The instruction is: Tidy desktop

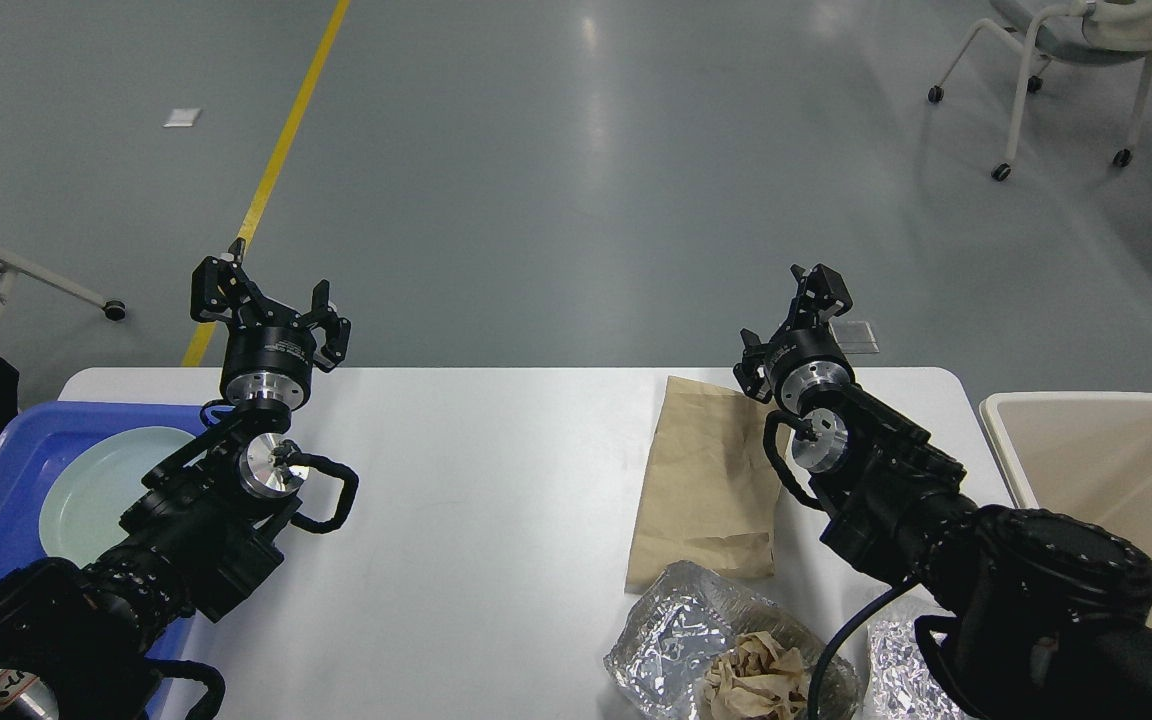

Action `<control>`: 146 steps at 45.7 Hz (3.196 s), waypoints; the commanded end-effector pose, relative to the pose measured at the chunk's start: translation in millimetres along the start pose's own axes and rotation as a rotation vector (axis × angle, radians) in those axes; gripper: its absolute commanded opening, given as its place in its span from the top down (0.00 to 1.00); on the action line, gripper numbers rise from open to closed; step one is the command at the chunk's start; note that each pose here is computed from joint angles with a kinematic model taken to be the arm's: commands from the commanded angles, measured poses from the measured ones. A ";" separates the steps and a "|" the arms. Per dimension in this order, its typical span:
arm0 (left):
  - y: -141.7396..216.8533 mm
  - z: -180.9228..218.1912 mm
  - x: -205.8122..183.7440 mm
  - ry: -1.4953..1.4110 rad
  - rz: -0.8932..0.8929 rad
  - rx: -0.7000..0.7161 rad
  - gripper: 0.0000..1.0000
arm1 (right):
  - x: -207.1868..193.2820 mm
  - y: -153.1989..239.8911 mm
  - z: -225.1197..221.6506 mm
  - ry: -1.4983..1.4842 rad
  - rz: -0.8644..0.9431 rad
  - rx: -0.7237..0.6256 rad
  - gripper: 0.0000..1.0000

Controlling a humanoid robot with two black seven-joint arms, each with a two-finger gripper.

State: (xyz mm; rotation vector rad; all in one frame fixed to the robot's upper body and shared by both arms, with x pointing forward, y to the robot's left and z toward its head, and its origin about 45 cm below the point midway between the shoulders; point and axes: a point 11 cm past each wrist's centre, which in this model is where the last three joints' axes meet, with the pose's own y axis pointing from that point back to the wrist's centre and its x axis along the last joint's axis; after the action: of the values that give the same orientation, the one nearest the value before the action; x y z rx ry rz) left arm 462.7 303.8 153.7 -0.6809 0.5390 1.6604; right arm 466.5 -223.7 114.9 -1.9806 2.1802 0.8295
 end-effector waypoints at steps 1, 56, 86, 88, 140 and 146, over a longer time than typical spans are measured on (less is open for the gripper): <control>0.0 -0.1 -0.1 0.001 -0.001 0.000 0.00 | 0.0 0.0 0.0 0.000 0.000 0.000 0.00; 0.1 -0.2 -0.2 -0.001 -0.002 0.001 0.00 | 0.0 0.0 0.0 0.000 0.000 0.000 0.00; 0.0 -0.1 0.0 0.000 0.000 0.000 0.00 | 0.3 0.0 0.0 0.001 0.003 0.000 0.00; 0.0 -0.1 -0.1 0.001 -0.001 0.000 0.00 | 1.2 -0.1 -0.4 0.001 0.006 0.000 0.00; 0.0 -0.2 -0.6 0.002 -0.002 0.000 0.00 | -18.1 -16.3 -126.9 -0.044 -0.170 0.191 0.00; 0.1 -0.2 -0.1 0.001 -0.001 0.001 0.00 | -14.6 -16.4 -129.8 -0.040 -0.159 0.196 0.00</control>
State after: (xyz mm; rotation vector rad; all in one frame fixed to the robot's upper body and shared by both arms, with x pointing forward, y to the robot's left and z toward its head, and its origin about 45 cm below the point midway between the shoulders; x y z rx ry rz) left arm 462.8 303.4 153.9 -0.6823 0.5395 1.6585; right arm 521.7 -263.9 224.4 -1.9989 1.9526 0.6106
